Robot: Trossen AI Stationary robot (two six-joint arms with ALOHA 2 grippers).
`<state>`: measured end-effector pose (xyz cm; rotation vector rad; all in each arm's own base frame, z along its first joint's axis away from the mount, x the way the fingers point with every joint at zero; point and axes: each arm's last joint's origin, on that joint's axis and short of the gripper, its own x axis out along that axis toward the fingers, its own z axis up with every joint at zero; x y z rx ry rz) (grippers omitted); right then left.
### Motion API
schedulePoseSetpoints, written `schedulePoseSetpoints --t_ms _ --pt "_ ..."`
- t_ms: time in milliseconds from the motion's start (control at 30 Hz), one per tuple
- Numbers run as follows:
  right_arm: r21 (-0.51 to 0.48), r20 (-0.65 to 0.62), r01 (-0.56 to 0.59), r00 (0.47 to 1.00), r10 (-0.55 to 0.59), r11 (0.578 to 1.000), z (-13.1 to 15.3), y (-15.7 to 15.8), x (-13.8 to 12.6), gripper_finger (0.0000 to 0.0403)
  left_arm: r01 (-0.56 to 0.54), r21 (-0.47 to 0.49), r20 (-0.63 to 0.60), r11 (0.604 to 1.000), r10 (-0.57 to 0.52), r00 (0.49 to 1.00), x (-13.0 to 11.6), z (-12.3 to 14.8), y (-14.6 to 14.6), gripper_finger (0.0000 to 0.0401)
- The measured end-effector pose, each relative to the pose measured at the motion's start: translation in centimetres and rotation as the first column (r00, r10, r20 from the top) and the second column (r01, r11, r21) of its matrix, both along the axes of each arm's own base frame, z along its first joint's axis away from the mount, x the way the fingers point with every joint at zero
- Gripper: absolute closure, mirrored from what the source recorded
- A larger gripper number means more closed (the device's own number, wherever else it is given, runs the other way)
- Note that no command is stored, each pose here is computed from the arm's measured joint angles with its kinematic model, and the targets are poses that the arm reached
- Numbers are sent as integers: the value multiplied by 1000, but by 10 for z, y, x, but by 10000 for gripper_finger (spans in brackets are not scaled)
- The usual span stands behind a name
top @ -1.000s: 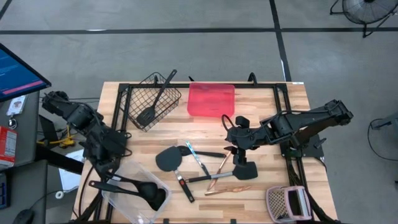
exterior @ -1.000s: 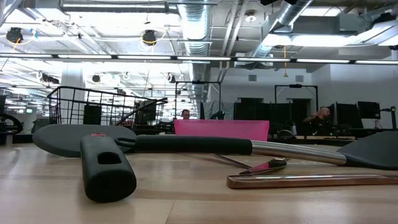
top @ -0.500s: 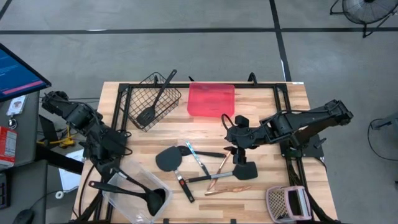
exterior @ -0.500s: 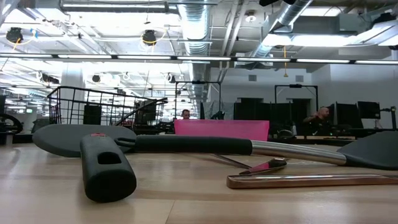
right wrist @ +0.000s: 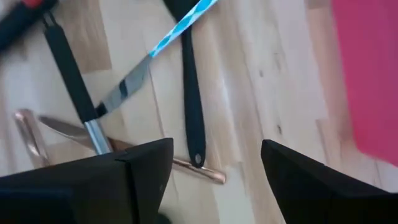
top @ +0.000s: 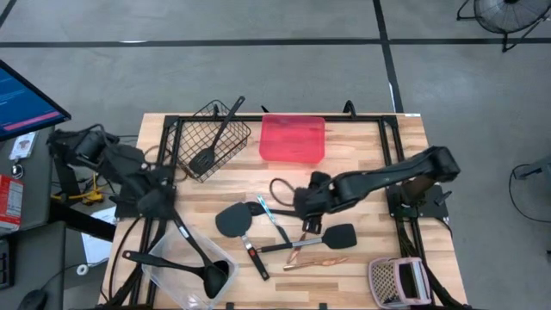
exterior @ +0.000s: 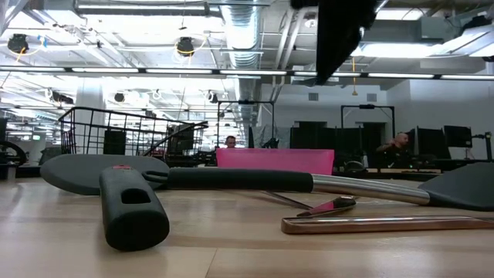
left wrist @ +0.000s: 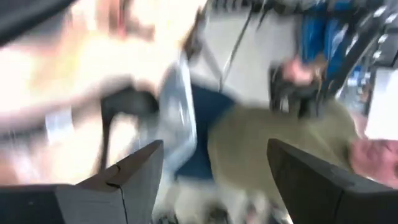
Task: Pick & Place Kitchen Items
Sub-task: Put the blue pattern table knife into the red bin
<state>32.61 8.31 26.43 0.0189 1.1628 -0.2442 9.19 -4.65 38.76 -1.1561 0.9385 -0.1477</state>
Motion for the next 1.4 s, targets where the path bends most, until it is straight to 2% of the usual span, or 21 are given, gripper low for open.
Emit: schedulePoseSetpoints --t_ms 133,300,433,600,700,800,1100,1400 --pt "6 10 -104 995 104 995 -24 -3 25 158 -115 212 262 971 57 963 10 9 5 131" --pt "75 164 -136 979 122 988 -48 -13 64 158 -269 391 507 880 38 861 22 24 8 130" --pt "121 163 -91 984 70 989 -75 -14 80 159 -356 474 580 805 19 814 26 29 9 130" --pt "165 114 26 992 -45 986 -98 -19 88 159 -434 545 590 718 40 806 31 28 11 130" --pt "176 115 58 990 -79 983 -109 -20 93 159 -463 573 593 677 48 804 33 28 11 130" --pt "194 99 77 990 -97 978 -119 -17 94 159 -478 579 594 661 60 802 34 28 11 130" --pt "227 95 122 984 -147 966 -129 -8 96 164 -476 589 594 653 49 803 36 28 11 130" --pt "229 89 126 985 -150 965 -129 -6 95 241 -475 593 594 651 45 803 36 28 11 130"
